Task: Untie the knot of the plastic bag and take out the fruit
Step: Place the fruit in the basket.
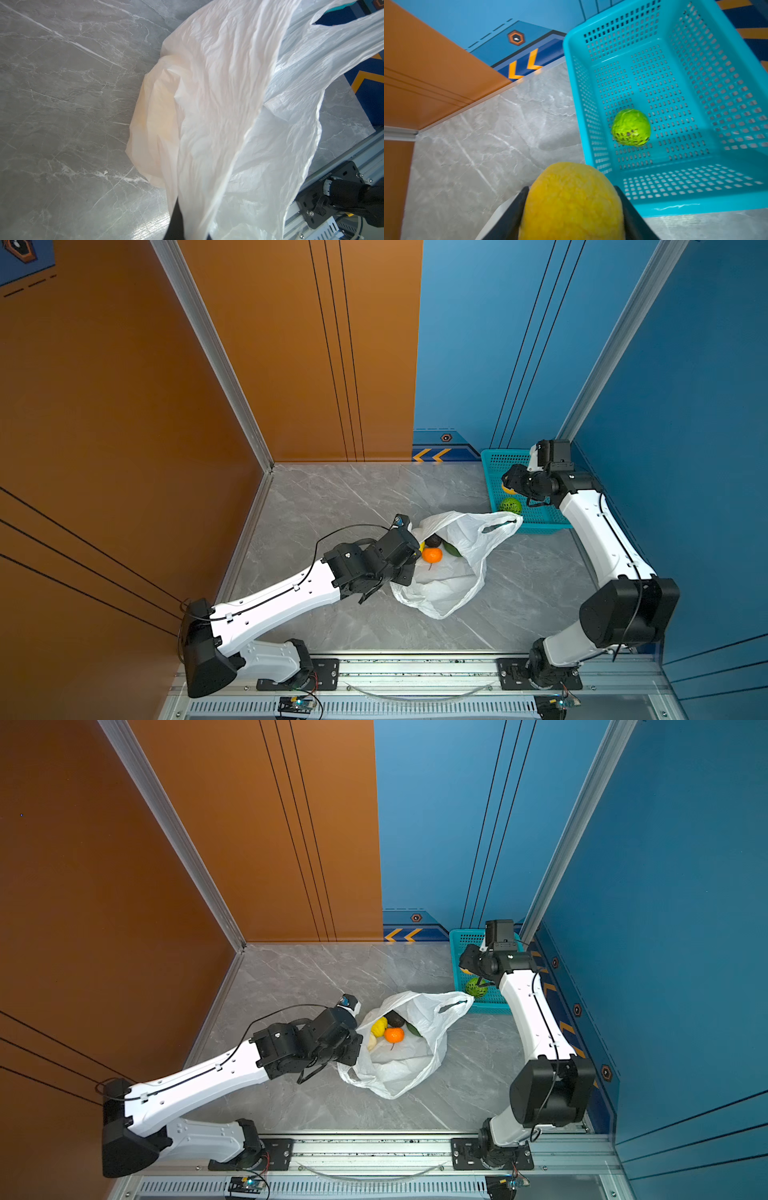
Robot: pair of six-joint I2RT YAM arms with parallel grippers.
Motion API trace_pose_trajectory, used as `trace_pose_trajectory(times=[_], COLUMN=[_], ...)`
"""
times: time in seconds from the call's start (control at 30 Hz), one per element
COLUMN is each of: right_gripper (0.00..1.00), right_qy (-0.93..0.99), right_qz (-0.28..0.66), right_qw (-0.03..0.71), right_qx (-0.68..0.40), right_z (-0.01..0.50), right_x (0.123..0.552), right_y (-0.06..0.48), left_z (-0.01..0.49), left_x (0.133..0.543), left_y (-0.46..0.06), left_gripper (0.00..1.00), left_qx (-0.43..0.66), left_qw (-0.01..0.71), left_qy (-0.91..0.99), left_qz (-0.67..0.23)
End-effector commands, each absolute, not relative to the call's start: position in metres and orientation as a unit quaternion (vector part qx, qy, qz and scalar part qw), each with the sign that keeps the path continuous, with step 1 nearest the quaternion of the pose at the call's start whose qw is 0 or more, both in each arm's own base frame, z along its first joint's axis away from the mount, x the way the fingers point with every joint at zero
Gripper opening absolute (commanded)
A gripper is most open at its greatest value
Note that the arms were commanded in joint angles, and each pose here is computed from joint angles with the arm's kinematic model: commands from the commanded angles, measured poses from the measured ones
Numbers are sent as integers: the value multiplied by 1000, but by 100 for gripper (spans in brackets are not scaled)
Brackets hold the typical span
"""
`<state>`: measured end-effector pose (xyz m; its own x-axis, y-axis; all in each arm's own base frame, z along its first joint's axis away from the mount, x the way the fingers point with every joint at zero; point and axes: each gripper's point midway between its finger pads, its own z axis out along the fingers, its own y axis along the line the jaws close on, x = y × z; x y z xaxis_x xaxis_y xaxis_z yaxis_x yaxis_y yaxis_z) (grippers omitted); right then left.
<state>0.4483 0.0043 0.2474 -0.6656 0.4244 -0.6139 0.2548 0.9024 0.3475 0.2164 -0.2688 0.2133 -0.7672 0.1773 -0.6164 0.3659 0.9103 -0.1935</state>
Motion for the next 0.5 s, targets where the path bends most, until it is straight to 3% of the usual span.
trace_pose_trajectory(times=[0.0, 0.47], right_gripper=[45, 45], right_qy=[902, 912], right_qz=[113, 43], right_qw=[363, 299], right_qx=[206, 278], right_z=[227, 123], right_x=[469, 498], right_y=[-26, -103], left_z=[224, 233], left_x=[218, 215], left_y=[-258, -240], left_gripper=[0, 0], left_qx=[145, 138], left_qw=[317, 325], left_qy=[927, 928], left_qz=[-137, -120])
